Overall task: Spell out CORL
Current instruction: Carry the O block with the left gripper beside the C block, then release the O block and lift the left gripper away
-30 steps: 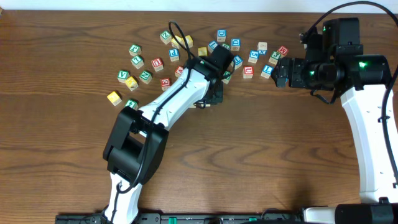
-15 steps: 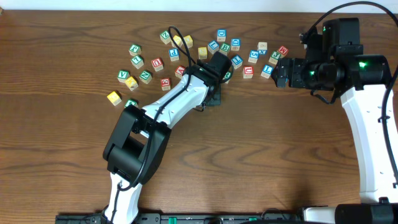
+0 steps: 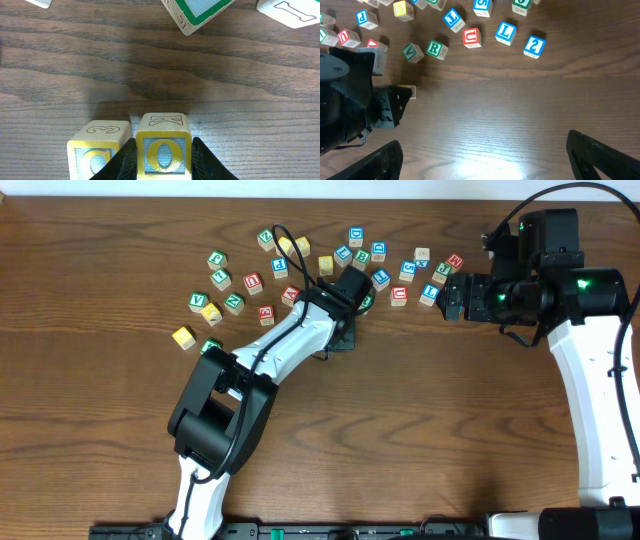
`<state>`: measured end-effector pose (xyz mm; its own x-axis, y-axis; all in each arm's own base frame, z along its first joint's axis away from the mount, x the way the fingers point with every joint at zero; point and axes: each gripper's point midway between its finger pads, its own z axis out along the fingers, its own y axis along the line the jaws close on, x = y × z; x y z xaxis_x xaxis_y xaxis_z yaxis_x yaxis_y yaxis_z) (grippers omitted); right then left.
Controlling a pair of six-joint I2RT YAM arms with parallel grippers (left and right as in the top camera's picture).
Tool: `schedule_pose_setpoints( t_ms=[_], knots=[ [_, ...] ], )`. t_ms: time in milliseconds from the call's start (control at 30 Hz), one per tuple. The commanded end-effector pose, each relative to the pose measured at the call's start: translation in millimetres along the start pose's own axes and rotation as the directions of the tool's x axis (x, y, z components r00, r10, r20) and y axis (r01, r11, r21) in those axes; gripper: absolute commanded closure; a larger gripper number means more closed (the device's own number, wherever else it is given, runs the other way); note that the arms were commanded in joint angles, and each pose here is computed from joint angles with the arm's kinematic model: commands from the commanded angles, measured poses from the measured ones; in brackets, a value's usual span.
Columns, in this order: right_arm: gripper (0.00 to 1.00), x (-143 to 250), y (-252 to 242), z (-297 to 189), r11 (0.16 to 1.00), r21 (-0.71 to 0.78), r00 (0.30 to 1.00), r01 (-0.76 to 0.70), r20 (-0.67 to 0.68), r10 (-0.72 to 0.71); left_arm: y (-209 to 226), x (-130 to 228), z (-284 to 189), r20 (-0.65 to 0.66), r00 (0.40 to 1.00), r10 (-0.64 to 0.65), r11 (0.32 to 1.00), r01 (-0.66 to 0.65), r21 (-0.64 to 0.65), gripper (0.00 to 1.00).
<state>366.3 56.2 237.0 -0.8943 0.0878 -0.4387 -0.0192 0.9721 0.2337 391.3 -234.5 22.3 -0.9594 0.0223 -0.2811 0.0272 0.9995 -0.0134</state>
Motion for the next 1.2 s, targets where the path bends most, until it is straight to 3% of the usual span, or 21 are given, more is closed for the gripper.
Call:
schedule_pose_setpoints(
  t_ms=[0, 100, 533, 867, 1033, 1167],
  knots=[
    [0.01, -2.9, 3.0, -0.7, 1.000, -0.001, 1.000, 0.008, 0.004, -0.008, 7.0, 7.5, 15.5, -0.027, 1.000, -0.006, 0.999, 0.004, -0.037, 0.75],
    [0.01, -3.0, 3.1, -0.7, 1.000, -0.001, 1.000, 0.009, 0.005, -0.009, 7.1, 7.7, 15.5, -0.028, 1.000, -0.005, 0.999, 0.004, -0.038, 0.66],
    [0.01, -4.2, 3.2, -0.7, 1.000, -0.002, 1.000, 0.010, 0.009, -0.010, 5.2, 1.2, 4.2, -0.010, 1.000, 0.017, 1.000, -0.018, -0.026, 0.57],
    [0.01, -5.3, 3.8, -0.7, 1.000, -0.003, 1.000, -0.008, 0.014, 0.008, 15.5, -30.2, -78.0, 0.114, 0.993, -0.034, 0.999, 0.030, 0.040, 0.57],
    [0.04, -8.3, 9.3, 1.9, 0.999, -0.019, 0.999, -0.046, 0.021, 0.047, 44.8, -46.3, -135.0, 0.200, 0.974, -0.105, 0.993, 0.091, 0.076, 0.57],
    [0.07, -20.6, 44.0, 19.3, 0.991, -0.114, 0.997, -0.065, 0.033, 0.070, 84.6, -51.6, -173.3, 0.250, 0.961, -0.123, 0.992, 0.110, 0.065, 0.57]
  ],
)
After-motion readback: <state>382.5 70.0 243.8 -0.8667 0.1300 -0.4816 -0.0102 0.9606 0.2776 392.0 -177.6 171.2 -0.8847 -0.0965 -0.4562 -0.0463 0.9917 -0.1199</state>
